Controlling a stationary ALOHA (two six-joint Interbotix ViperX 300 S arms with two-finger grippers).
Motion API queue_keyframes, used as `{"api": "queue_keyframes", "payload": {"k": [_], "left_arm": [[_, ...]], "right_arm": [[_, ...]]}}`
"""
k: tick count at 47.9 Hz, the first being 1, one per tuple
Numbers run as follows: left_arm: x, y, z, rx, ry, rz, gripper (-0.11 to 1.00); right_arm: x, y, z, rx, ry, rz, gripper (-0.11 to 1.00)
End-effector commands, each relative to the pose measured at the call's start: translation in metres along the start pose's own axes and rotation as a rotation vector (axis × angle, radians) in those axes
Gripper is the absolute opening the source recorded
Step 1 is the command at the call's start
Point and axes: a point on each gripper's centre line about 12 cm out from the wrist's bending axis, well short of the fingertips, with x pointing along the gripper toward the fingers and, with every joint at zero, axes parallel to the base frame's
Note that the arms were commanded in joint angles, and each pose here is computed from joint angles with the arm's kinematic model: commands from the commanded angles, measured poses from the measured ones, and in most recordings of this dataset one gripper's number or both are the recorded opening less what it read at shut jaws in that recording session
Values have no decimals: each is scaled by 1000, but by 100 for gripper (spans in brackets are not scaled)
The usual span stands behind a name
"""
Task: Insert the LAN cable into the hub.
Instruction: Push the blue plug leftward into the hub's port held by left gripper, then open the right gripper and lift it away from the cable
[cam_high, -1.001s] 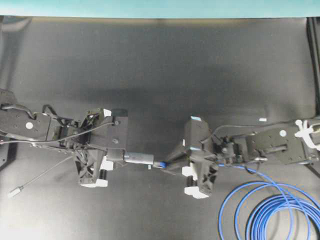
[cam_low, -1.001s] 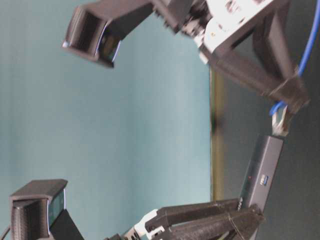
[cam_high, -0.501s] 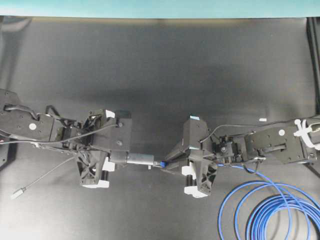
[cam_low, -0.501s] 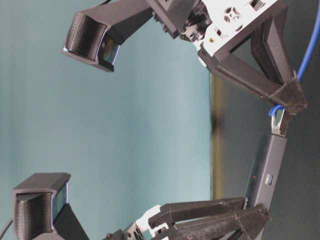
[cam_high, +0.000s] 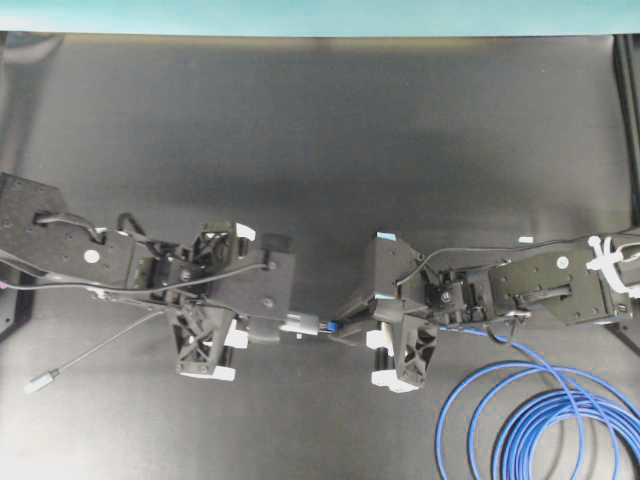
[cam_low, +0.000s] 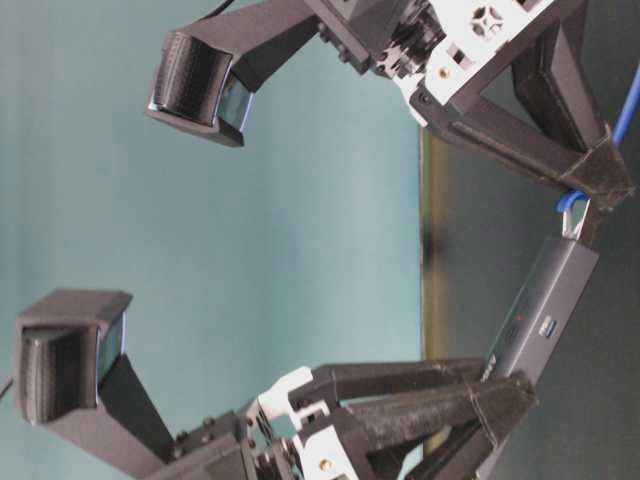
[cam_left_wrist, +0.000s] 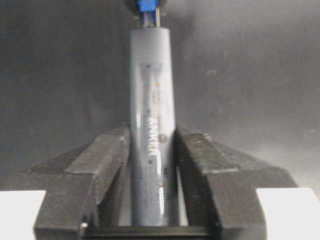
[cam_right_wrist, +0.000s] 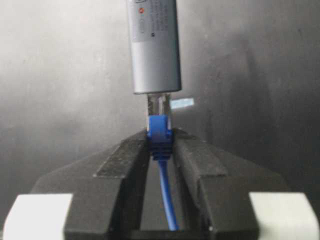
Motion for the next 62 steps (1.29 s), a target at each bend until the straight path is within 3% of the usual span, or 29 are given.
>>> {"api": "queue_keyframes", "payload": {"k": [1, 10, 17, 27, 43, 57, 59, 62], "left_arm": [[-4, 3, 15, 6, -53, 6, 28], [-6, 3, 10, 4, -121, 8, 28], [-12, 4, 11, 1, -190, 11, 28], [-11, 5, 14, 0, -202, 13, 29], [-7, 5, -11, -2, -91, 11, 28], [-7, 2, -16, 2, -40, 6, 28], [-7, 2, -16, 2, -41, 6, 28], [-7, 2, -17, 2, -38, 6, 28]], "right_arm": [[-1, -1, 18, -1, -83, 9, 13], [-6, 1, 27, -17, -187, 30, 13], [-7, 0, 27, -17, -192, 30, 13], [-6, 0, 28, -17, -194, 29, 13], [-7, 0, 24, -17, -180, 28, 13], [-8, -4, 7, 2, -72, 6, 14], [-9, -4, 6, 2, -70, 6, 17], [-10, -3, 2, -1, -63, 8, 33]]}}
